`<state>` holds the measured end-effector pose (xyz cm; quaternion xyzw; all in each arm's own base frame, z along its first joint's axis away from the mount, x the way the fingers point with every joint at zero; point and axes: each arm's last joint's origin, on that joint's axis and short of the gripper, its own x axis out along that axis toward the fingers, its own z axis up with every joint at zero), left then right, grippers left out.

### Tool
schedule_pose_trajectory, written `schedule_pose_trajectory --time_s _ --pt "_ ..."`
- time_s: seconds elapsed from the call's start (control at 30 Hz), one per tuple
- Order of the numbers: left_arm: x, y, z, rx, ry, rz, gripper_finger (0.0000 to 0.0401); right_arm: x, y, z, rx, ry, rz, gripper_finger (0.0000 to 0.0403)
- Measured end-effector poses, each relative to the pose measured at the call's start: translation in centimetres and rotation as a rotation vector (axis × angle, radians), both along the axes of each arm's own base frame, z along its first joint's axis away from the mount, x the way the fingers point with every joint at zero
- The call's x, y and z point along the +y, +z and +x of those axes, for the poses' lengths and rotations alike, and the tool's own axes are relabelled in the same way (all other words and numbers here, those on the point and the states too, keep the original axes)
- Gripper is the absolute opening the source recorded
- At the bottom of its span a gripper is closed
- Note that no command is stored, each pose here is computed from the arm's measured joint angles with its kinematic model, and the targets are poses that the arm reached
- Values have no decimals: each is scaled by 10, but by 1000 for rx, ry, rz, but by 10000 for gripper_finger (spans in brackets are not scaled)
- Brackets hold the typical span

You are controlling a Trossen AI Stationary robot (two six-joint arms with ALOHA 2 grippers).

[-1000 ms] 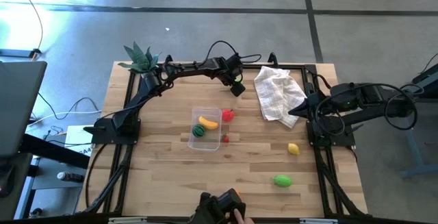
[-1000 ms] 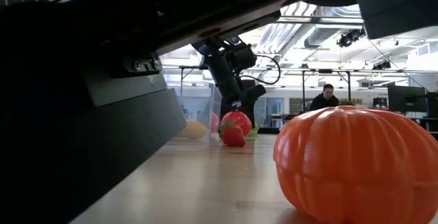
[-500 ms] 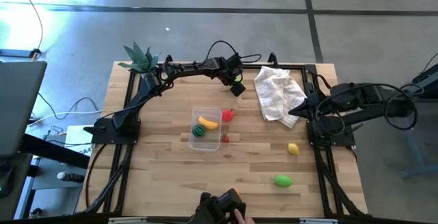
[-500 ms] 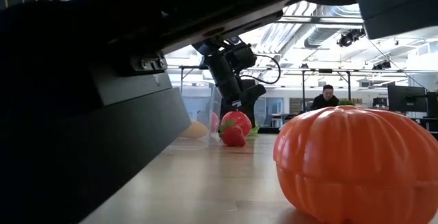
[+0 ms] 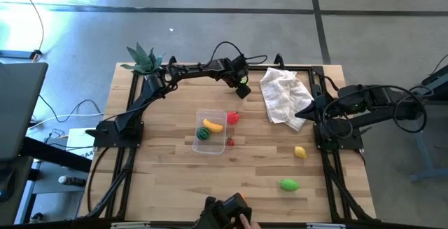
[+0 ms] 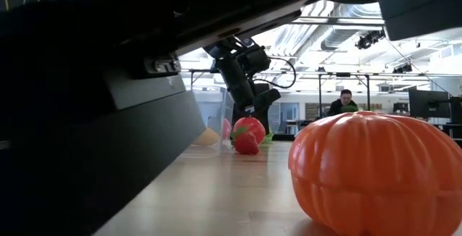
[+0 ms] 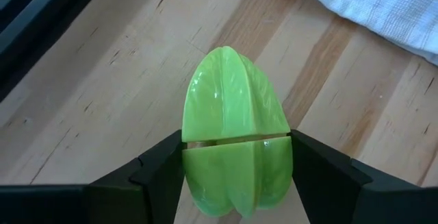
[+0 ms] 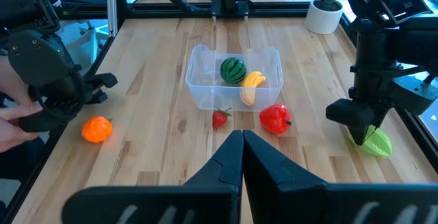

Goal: Pick and placing Produce into tupperware
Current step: Put the starfruit into the bin

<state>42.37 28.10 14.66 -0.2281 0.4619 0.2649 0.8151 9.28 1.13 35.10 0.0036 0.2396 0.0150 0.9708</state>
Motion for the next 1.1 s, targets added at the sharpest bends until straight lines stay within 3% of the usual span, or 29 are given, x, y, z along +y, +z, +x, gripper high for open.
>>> schedule_pose_trajectory --time_s 0.47,0.8,1.1 --pt "0 0 0 -4 -7 4 216 0 0 0 0 0 0 0" --pt "-2 1 1 -26 -81 -35 219 0 0 0 0 0 0 0" --pt "0 55 6 -15 -236 16 220 0 0 0 0 -1 0 0"
